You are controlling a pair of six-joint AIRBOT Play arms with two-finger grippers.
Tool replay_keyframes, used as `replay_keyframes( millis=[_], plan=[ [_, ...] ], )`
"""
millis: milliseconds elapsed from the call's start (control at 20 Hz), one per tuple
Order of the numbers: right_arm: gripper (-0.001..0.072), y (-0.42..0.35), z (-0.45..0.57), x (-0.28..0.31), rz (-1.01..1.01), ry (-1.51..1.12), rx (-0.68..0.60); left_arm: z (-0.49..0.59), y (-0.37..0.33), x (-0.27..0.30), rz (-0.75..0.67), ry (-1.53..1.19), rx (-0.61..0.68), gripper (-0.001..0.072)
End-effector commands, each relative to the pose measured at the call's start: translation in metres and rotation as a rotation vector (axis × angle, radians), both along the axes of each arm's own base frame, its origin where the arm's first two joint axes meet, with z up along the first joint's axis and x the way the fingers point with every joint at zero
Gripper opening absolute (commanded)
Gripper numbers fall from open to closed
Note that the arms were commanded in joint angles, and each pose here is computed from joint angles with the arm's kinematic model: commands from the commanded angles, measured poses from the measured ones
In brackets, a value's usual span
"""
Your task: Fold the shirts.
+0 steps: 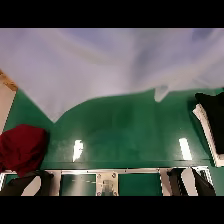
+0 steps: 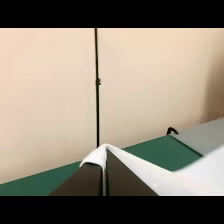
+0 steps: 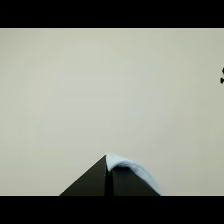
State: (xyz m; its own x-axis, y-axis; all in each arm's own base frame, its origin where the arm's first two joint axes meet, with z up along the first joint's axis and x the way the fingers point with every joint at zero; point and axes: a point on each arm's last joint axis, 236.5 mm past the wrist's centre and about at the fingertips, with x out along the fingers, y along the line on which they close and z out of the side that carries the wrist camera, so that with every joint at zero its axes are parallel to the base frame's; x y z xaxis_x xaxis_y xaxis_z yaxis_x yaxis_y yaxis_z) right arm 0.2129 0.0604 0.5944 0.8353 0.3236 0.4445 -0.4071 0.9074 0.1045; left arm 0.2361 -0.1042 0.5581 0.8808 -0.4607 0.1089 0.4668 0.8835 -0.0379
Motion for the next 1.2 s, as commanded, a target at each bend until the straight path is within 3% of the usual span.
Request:
replay_keyframes(
  millis=[0,200,350,500,750,900,1150],
  plan=[
    [0.0015,0.0,-0.006,-0.001,-0.032,0.026,-0.004,-0.034,0.032,0.024,0.141,0.124,0.015,0.0022],
    [0.0015,-0.041,-0.089,0.055,0.04,0.253,0.149,-0.138,0.049,0.098,0.15,0.394,0.031,0.0022],
    [0.0015,-0.065,-0.198,0.122,0.1,0.46,0.27,-0.251,0.043,0.155,0.055,0.64,0.027,0.0022],
    [0.0016,-0.079,-0.351,0.195,0.04,0.73,0.383,-0.364,0.027,0.206,-0.066,0.824,-0.071,0.0022],
    [0.0016,-0.101,-0.543,0.265,-0.039,1.09,0.56,-0.496,-0.008,0.278,-0.094,0.953,-0.119,0.0022],
    [0.0016,-0.105,-0.587,0.302,0.009,1.171,0.613,-0.516,-0.011,0.314,-0.048,0.933,-0.173,0.0022],
    [0.0015,-0.109,-0.561,0.352,0.095,1.117,0.61,-0.485,0.02,0.341,0.016,0.869,-0.239,0.0022]
  ],
)
